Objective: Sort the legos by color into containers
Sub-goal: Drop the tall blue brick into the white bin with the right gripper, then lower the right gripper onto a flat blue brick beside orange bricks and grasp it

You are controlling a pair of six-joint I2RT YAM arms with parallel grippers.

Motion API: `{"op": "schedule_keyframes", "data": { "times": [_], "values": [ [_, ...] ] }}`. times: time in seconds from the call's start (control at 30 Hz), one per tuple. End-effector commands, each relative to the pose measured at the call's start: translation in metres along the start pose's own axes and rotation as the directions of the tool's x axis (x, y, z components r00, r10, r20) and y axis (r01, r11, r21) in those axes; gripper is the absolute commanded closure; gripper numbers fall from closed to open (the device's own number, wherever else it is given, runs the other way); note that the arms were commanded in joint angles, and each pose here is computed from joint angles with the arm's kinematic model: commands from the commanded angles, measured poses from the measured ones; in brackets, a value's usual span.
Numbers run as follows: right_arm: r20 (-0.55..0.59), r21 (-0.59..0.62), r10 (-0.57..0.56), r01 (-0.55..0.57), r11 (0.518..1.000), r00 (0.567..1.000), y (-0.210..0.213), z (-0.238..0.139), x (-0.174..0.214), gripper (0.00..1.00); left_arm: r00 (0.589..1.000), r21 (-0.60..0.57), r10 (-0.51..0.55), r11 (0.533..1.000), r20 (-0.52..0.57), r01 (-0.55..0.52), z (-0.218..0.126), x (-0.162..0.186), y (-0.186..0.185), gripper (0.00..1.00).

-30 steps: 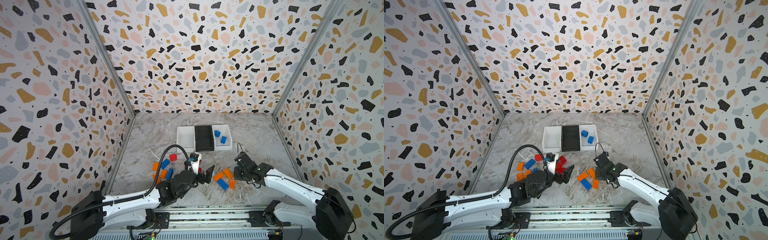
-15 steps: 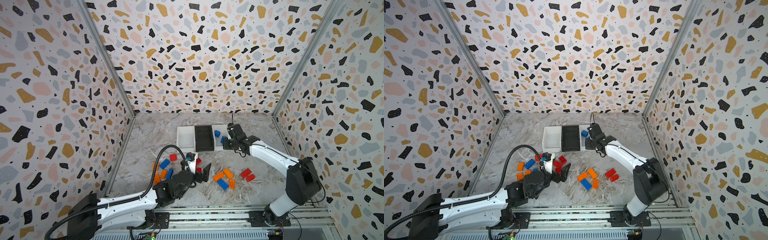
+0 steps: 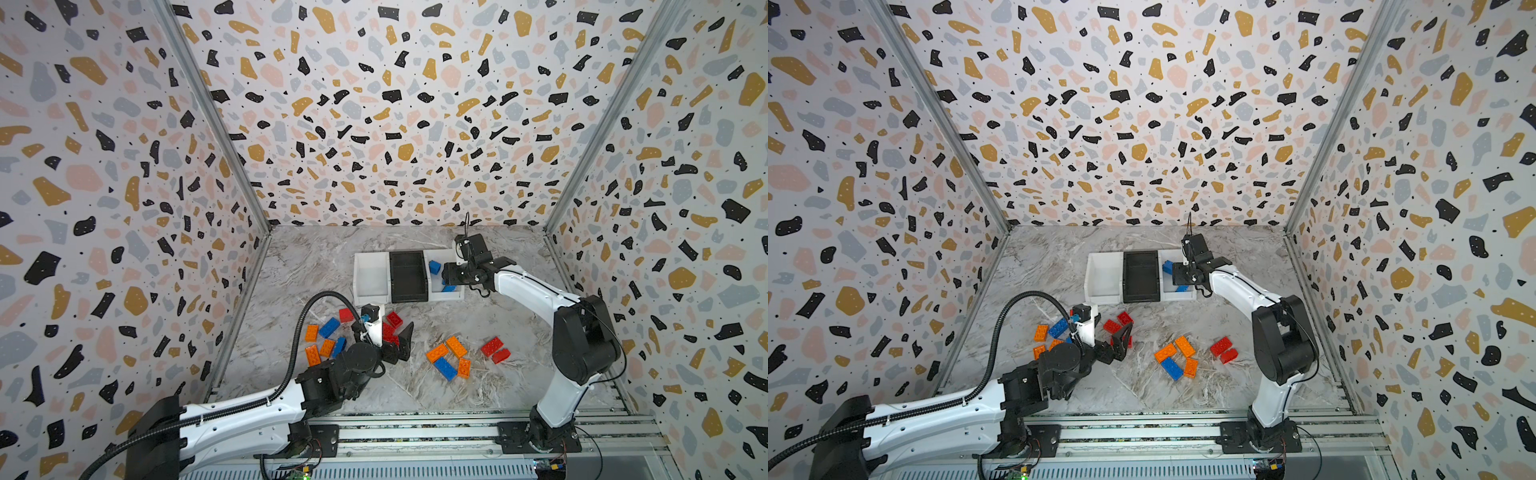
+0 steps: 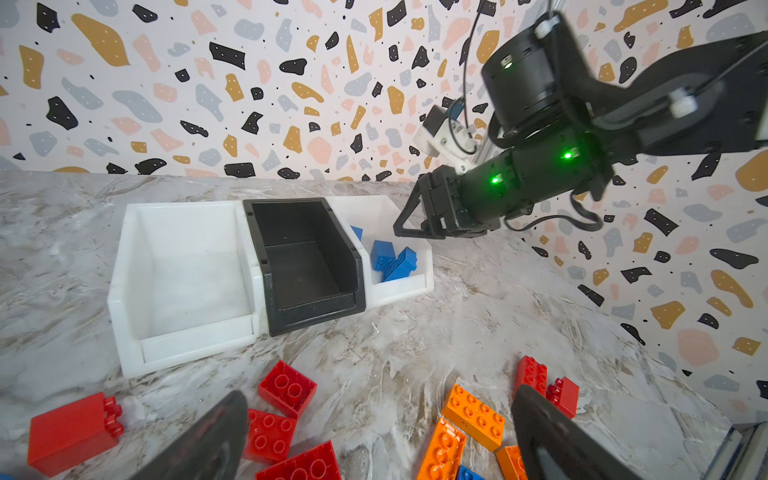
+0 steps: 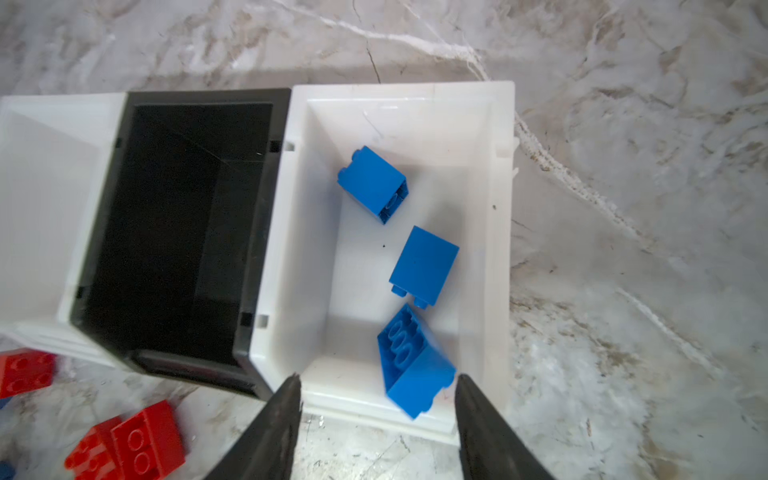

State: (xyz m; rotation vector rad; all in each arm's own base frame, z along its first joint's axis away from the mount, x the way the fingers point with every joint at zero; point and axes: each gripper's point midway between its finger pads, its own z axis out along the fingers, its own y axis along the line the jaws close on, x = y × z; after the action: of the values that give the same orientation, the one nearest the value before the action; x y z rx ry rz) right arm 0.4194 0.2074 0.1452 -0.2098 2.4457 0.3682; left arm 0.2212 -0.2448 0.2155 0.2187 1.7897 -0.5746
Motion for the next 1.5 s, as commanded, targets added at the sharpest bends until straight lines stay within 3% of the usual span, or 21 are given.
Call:
{"op": "schedule_keyframes", "data": {
  "times": [0.0,0.13,0.37,0.63,0.97,1.47],
  "values": [
    [0.044,-0.057,-0.025,0.028,0.998,0.999,0.018,-0.044,0.005,0.38,1.0,0.014,-0.008,1.0,0.026,0.007,0.004,-0.01,-0.009,0.0],
    [0.036,-0.114,-0.054,0.058,0.992,0.998,0.039,-0.074,0.042,0.35,1.0,0.039,-0.007,0.999,0.007,0.006,0.009,-0.006,-0.017,0.0],
    [-0.109,-0.188,-0.152,0.13,0.974,0.982,0.071,-0.107,0.149,0.33,0.995,-0.006,-0.095,0.995,0.042,0.095,-0.004,0.004,0.008,0.0],
    [-0.215,-0.246,-0.181,0.126,0.961,0.96,0.077,-0.113,0.226,0.31,0.984,-0.047,-0.164,0.985,0.068,0.167,-0.03,0.018,0.043,0.0],
    [-0.287,-0.16,-0.291,0.254,0.954,0.913,0.068,-0.087,0.246,0.33,0.987,-0.068,-0.148,0.986,0.06,0.152,-0.041,0.02,0.055,0.0],
    [-0.333,-0.119,-0.32,0.297,0.948,0.887,0.068,-0.058,0.255,0.4,0.99,-0.094,-0.131,0.986,0.049,0.135,-0.042,0.026,0.061,0.0]
  ]
}}
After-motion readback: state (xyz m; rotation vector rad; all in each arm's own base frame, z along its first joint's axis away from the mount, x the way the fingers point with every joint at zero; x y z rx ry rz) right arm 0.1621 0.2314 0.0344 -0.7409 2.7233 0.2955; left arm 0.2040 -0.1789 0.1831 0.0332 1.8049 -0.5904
